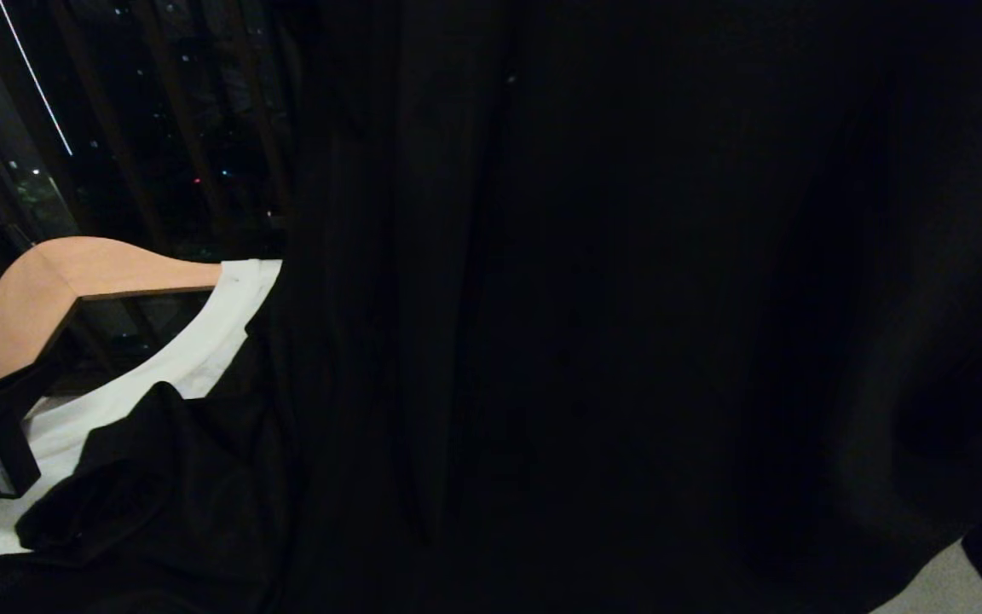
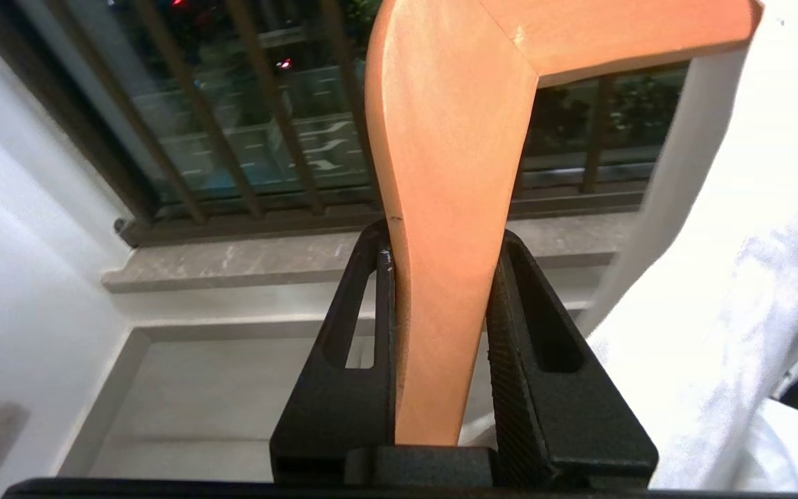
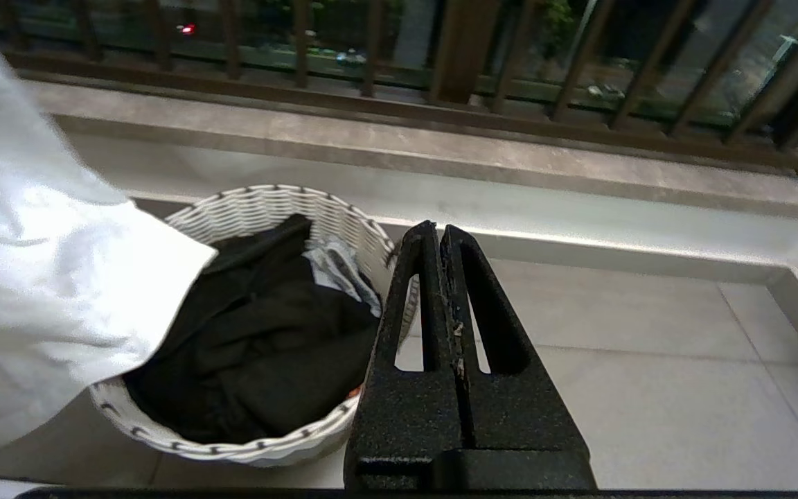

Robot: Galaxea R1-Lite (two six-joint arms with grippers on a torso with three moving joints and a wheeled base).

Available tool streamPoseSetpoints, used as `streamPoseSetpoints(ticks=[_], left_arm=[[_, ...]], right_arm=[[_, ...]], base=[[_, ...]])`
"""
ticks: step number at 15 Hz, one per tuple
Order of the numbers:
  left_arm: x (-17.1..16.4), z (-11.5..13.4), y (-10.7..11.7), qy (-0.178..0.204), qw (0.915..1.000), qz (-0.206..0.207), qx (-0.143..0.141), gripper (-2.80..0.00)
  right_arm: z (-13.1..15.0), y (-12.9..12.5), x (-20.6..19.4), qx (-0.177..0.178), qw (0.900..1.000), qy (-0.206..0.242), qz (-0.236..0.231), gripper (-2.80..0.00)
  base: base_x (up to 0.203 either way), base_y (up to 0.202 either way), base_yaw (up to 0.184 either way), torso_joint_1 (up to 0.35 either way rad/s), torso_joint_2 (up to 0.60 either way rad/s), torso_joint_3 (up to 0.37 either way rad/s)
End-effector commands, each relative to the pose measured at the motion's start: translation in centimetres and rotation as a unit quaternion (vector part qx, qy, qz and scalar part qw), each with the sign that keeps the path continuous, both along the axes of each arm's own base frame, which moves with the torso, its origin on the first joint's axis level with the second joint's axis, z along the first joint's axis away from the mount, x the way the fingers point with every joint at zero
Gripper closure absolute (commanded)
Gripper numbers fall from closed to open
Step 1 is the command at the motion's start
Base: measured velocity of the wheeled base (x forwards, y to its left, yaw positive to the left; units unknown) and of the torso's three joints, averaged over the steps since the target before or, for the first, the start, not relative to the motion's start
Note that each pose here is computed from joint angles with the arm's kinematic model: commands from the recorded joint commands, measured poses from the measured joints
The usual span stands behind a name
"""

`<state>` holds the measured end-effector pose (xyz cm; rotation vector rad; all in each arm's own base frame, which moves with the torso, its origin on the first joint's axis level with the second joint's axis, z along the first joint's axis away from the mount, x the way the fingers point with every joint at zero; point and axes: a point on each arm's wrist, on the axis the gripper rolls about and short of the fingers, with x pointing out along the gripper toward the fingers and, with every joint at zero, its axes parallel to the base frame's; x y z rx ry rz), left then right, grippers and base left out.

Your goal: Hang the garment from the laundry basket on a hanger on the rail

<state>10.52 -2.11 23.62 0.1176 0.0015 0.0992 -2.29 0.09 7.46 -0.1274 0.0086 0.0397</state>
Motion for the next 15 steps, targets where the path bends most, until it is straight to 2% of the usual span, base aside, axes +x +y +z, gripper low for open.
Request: streamPoseSetpoints(ticks=[1, 10, 15], left_arm=[[0.1, -0.13, -0.03, 0.002, 1.0, 0.001, 0.001, 0.0], [0.18, 0.1, -0.05, -0.002, 1.0, 0.0, -0.008, 0.0], [0.25, 0.12, -0.06, 0.0, 1.0, 0.003, -0.004, 0.0]], right_arm=[[-0.02, 0.0, 0.01, -0.001, 1.0, 0.001, 0.0, 0.0], [0.01, 0.0, 0.0, -0.001, 1.0, 0.0, 0.0, 0.0], [0.01, 0.0, 0.0, -0.001, 1.0, 0.0, 0.0, 0.0]], base=[[0.0, 0.0, 0.0, 0.0, 0.0, 0.0], [0.0, 0.0, 0.0, 0.0, 0.0, 0.0], [0.0, 0.0, 0.0, 0.0, 0.0, 0.0]])
